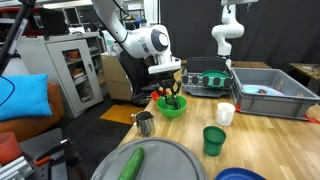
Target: Remove the zucchini from the green bowl and put it on the plate
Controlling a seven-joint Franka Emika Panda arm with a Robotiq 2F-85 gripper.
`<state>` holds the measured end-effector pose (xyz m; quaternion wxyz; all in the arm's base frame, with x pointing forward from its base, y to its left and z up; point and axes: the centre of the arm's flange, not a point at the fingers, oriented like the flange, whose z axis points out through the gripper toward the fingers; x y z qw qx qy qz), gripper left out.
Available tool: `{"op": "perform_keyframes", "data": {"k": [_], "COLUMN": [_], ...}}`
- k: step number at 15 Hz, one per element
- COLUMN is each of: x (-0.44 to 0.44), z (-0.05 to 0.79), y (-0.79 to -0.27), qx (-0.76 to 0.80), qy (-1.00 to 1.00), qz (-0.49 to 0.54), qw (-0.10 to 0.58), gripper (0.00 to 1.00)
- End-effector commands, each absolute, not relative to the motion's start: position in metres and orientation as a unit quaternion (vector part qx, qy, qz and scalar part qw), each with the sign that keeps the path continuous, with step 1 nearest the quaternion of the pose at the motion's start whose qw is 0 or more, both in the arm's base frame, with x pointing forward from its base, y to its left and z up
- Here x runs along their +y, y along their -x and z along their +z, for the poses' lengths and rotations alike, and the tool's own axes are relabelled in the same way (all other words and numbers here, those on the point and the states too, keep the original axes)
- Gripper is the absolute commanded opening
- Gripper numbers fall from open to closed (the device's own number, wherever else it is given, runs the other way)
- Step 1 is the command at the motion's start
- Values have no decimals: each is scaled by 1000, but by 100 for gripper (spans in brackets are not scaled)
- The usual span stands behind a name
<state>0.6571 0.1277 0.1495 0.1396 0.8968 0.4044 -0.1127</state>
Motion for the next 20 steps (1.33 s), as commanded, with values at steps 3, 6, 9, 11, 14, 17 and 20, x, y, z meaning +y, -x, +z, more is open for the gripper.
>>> {"op": "perform_keyframes", "data": {"k": [3, 6, 9, 11, 14, 17, 20], "x": [118, 105, 88, 70, 37, -1, -39], "z": [177, 199, 219, 226, 221, 200, 172], "y": [-633, -616, -593, -575, -543, -508, -473], "qx": [407, 385, 347, 301, 216, 127, 46], "qy": [-892, -904, -919, -935, -957, -975, -985], "qz": [-123, -107, -101, -104, -118, -134, -136], "qw": [153, 155, 160, 159, 152, 123, 91], "gripper": [9, 9, 9, 9, 9, 9, 9]}}
